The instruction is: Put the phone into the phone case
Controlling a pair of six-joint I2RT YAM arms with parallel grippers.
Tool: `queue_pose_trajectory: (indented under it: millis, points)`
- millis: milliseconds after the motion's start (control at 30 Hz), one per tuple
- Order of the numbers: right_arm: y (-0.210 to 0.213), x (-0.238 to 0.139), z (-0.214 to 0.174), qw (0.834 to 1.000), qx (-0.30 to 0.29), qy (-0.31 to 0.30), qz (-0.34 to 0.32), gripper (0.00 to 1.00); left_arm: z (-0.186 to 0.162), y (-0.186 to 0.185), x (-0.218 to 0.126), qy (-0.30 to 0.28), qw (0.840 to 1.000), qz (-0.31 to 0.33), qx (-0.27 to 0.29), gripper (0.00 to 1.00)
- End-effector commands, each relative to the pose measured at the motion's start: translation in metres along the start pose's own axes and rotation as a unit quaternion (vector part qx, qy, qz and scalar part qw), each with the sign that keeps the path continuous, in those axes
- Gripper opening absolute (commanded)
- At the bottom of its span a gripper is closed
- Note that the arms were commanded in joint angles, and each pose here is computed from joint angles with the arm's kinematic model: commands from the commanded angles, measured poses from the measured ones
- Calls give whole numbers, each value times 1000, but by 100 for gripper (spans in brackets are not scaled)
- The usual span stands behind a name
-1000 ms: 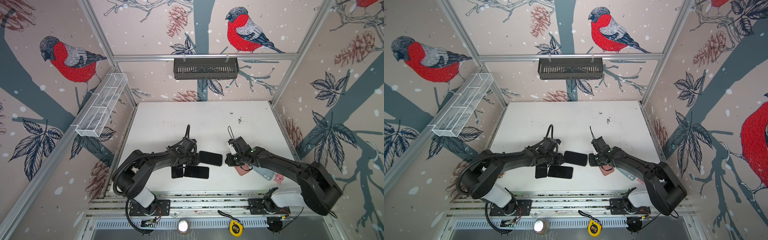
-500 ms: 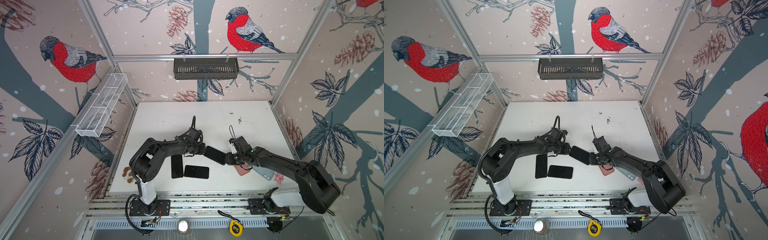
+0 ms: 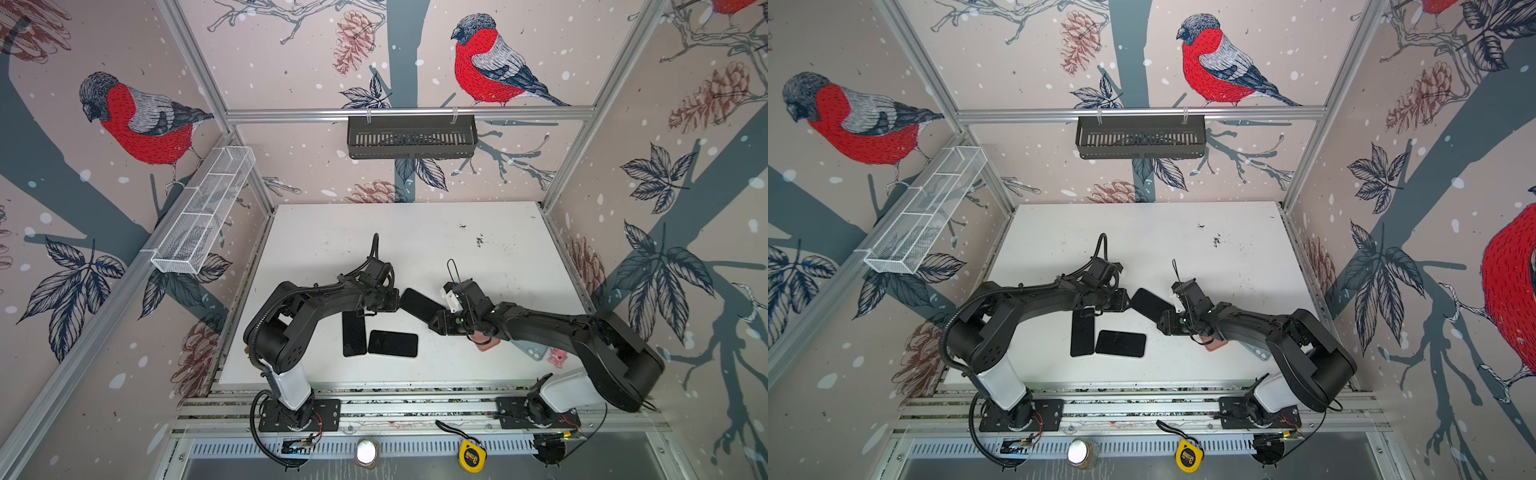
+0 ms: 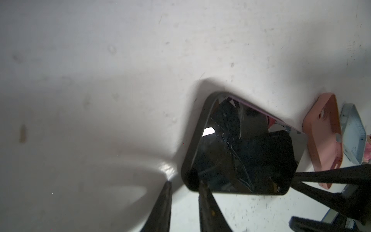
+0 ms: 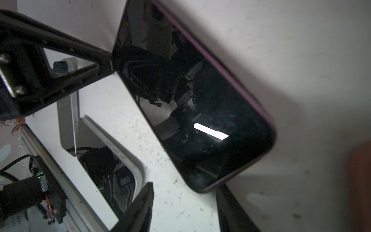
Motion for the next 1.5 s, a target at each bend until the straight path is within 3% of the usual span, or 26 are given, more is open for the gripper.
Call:
queue_pose_trajectory:
  millis: [0,67,233,433,600,800,1100,1267,1467]
  points:
    - [31,1,11,997,31,-23,64,52,-3,18,-8,-5,1000,18,-7,27]
    - [32,-5,20,997,27,-32,58,52,-3,24,-12,-8,1000,18,-11,28]
    - [2,-28,37,999,5,-43,-32,52,-6,25,-11,-4,1000,5,-10,28]
    - [-34,-42,65,997,1,-50,-52,54,-7,17,-2,9,999,-30,-8,27]
    - [-46,-19,72,999,-18,-19,-41,58,-12,18,6,19,999,-44,-5,24]
    - [-40,1,63,1000,-4,-3,-2,58,-14,18,4,14,999,-50,-2,29]
    - [24,-2,31,994,-2,10,106,58,-15,17,6,19,998,-56,-1,32]
    - [4,-6,28,999,-18,20,27,56,-15,17,4,15,998,-58,0,32]
    - [-7,-5,14,994,-57,66,-60,48,-16,23,2,9,999,-39,-12,31]
Point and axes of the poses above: each gripper's point midway between its finger pads, its own x axis out along the fingers, its own y axis along the line the jaws close on, z = x × y, the point moved 2 cm from there along -x, back along the fingers, and after that the axes turned 14 degrees about -x, right-handed, at the moved point
